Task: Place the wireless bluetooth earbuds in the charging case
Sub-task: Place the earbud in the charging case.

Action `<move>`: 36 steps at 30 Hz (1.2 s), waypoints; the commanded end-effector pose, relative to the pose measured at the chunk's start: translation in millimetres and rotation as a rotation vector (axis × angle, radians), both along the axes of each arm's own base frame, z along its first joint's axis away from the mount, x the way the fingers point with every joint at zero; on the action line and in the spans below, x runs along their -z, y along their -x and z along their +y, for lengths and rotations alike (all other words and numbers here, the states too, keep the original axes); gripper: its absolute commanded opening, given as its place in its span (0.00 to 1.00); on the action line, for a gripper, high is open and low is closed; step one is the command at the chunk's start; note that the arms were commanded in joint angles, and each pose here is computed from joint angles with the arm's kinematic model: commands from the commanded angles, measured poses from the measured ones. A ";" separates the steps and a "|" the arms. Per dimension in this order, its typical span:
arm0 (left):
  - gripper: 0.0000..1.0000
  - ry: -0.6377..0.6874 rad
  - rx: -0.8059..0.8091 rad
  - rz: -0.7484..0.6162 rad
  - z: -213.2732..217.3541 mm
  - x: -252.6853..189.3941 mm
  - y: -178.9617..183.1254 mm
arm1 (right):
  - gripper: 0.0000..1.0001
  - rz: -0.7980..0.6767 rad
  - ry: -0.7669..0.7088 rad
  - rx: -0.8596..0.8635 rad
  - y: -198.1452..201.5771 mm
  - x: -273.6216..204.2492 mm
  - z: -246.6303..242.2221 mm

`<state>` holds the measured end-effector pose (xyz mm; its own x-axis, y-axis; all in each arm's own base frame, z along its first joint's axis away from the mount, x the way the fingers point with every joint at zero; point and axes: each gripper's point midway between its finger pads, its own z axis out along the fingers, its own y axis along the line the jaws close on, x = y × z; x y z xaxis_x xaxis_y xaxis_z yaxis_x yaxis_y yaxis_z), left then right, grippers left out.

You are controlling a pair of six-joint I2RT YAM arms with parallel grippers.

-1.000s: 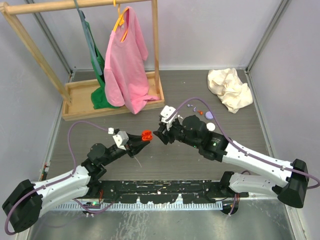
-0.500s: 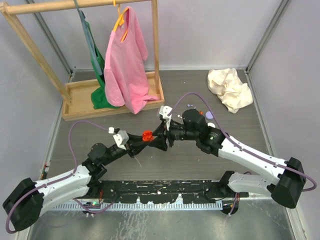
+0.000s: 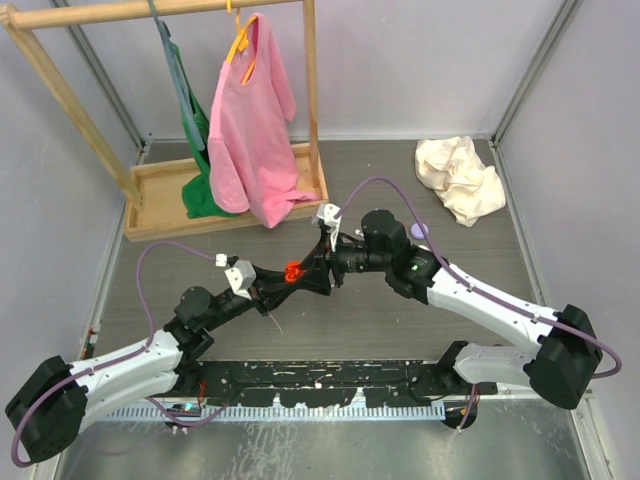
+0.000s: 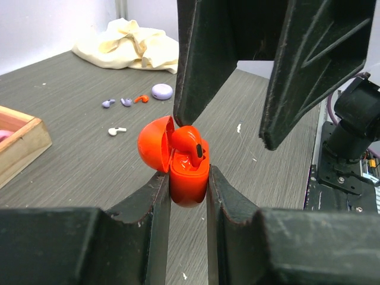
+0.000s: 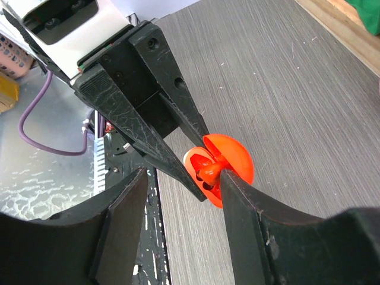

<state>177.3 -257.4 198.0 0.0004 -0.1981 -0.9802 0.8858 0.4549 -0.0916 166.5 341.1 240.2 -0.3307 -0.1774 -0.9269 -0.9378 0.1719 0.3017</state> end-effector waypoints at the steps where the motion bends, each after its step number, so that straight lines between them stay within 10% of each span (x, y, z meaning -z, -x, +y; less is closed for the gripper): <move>1: 0.00 0.082 0.014 -0.074 -0.1 -30.6 3.1 | 0.58 -0.040 -0.079 -0.006 -6.2 -29.5 6.8; 36: 0.00 0.091 -0.042 -0.052 4.9 -28.6 -5.5 | 0.55 0.024 -0.069 -0.138 24.1 -27.8 -1.0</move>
<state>175.5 -258.7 201.0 -0.0119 -0.2163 -0.9763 0.8897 0.4433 -0.1091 160.4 339.5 234.7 -0.3728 -0.1995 -0.9062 -0.9270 0.1224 0.3545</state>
